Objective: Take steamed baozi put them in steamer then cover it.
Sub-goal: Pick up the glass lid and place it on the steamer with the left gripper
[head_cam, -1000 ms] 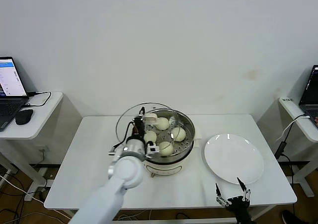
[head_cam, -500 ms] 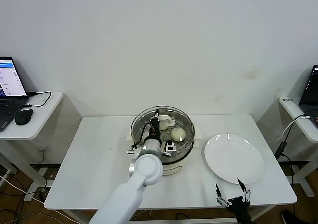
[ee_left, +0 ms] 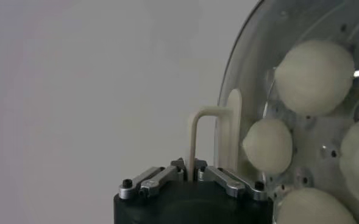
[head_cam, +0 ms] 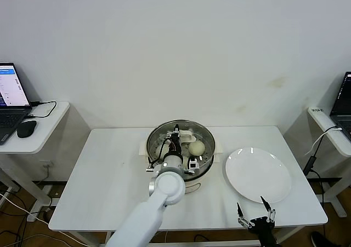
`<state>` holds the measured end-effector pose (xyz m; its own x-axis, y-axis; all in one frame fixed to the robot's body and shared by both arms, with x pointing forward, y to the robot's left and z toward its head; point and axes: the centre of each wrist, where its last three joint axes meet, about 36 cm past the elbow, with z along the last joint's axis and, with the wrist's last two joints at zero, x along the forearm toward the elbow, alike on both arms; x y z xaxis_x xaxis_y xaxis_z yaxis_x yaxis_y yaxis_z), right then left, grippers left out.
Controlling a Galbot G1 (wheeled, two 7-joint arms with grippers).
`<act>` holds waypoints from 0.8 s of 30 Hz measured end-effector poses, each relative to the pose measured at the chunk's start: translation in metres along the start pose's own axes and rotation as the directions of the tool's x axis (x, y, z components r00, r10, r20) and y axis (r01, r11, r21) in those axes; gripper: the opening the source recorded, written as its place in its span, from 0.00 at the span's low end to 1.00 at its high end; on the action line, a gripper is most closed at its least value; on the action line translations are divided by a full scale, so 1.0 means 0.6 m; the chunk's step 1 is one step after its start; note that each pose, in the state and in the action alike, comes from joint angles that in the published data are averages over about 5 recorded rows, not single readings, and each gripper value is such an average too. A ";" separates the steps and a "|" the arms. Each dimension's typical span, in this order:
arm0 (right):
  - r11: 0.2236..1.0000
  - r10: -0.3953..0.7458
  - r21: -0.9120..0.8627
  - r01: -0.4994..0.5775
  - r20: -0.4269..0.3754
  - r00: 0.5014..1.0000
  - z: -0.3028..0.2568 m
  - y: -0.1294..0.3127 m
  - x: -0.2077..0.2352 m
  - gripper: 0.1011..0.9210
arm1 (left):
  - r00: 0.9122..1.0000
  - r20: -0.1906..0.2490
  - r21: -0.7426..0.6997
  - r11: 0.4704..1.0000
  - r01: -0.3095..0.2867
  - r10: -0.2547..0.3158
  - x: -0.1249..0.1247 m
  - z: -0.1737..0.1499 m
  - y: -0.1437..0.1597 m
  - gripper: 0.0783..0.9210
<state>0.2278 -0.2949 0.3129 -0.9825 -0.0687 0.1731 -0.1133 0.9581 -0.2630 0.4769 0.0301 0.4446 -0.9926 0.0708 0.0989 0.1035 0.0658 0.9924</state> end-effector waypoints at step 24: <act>1.000 -0.012 -0.001 0.012 -0.001 1.000 0.002 0.004 -0.001 0.88 | 1.000 -0.006 -0.021 1.000 0.013 -0.013 -0.007 -0.003 -0.013 0.12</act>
<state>0.2277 -0.2928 0.3111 -0.9809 -0.0802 0.1771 -0.1252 0.9575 -0.2597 0.4804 0.0276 0.4368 -0.9942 0.0642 0.0863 0.0893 0.0454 0.9950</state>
